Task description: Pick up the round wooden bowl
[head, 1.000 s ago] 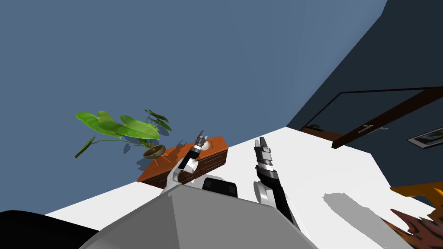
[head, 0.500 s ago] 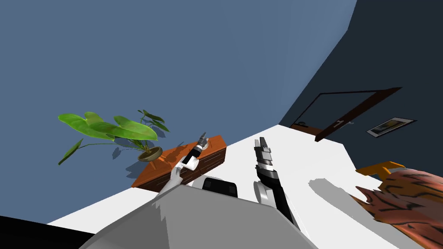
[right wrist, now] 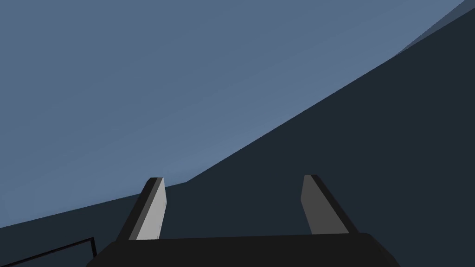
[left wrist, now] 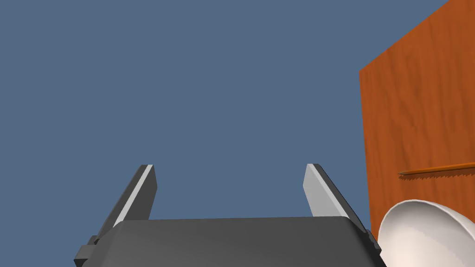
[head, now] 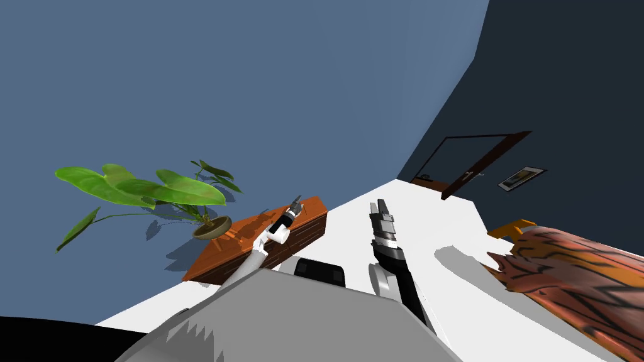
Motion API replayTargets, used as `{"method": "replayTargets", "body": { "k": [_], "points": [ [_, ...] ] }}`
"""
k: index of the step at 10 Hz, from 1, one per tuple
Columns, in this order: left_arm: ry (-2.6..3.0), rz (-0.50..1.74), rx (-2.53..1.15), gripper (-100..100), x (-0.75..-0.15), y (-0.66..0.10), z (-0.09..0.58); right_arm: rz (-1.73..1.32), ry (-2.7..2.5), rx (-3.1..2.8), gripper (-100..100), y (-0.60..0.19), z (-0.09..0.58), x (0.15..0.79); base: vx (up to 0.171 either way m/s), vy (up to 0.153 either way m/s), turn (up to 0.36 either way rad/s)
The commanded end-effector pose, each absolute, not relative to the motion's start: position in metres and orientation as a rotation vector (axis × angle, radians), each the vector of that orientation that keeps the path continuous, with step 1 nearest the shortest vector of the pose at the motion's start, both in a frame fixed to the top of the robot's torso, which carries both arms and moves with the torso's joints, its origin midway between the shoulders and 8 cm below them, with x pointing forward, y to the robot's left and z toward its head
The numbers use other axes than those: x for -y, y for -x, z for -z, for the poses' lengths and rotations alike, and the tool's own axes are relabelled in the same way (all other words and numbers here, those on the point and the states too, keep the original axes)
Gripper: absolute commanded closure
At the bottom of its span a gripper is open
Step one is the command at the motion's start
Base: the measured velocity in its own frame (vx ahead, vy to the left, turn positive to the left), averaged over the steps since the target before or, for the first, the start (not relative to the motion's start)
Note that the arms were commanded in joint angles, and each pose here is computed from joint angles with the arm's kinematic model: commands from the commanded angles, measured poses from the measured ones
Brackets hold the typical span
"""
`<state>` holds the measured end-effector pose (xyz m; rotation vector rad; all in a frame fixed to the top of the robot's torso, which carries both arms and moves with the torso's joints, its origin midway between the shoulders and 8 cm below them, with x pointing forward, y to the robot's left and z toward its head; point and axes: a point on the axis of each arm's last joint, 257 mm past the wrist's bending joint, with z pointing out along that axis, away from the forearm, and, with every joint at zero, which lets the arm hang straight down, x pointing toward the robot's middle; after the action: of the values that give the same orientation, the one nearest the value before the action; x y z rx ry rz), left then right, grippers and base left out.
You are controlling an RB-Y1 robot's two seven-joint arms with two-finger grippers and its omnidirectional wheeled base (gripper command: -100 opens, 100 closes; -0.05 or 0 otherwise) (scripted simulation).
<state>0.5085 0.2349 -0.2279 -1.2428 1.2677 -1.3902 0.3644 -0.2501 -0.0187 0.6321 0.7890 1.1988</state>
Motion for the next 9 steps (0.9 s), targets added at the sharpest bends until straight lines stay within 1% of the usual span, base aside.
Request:
{"method": "replayTargets", "body": {
  "k": [1,2,9],
  "points": [
    [1.277,1.363,-1.298,-100,-0.239,-0.510,0.245,-1.199,-0.632,-0.789,0,-0.364,0.019,0.250,-0.035,0.026,-0.083],
    [1.277,1.363,-1.298,-100,-0.239,-0.510,0.245,-1.199,-0.632,-0.789,0,-0.364,0.019,0.250,-0.013,0.015,0.004],
    [1.478,1.201,-1.462,-100,-0.264,-0.522,0.327,-1.199,-0.632,-0.789,0,-0.364,0.019,0.250,-0.031,0.027,-0.127]
  ]
}}
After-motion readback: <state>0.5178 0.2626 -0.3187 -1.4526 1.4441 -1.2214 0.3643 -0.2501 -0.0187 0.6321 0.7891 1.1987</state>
